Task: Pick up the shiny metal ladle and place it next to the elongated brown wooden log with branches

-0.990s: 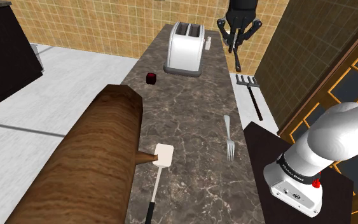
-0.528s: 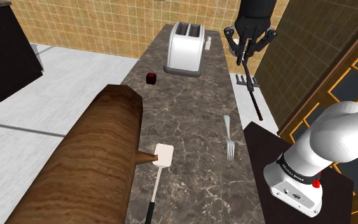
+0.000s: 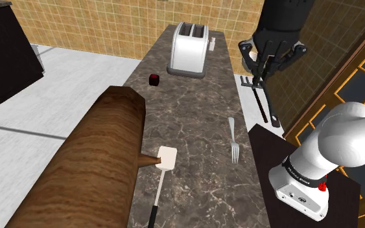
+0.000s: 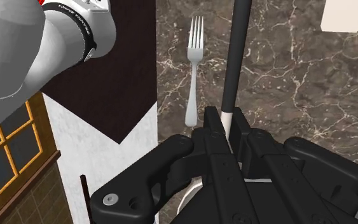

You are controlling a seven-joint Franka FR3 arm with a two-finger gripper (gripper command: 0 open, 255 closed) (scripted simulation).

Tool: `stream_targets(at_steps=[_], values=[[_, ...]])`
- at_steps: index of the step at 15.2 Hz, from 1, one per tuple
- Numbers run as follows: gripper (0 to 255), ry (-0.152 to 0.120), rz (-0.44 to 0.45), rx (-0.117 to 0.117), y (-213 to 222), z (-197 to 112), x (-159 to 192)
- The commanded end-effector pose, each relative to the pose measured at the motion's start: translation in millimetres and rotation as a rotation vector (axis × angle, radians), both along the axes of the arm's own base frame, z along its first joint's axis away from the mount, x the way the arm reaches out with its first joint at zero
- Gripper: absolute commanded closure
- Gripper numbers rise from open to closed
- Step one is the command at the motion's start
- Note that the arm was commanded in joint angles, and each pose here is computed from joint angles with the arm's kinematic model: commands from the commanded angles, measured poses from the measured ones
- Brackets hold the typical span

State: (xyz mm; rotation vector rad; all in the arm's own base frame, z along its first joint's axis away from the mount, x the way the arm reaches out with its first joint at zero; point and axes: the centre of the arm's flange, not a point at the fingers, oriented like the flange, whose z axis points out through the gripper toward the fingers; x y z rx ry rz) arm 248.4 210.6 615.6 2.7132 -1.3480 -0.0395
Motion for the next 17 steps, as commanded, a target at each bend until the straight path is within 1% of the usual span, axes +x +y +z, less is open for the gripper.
stream_targets(at_steps=[1,15,16,17], values=[[255,0.001,-0.001,0.0,19,-1,-19],[255,0.001,-0.001,0.0,150,-1,-149],[255,0.001,-0.001,0.0,164,-1,-163],[255,0.001,-0.001,0.0,164,-6,-163]])
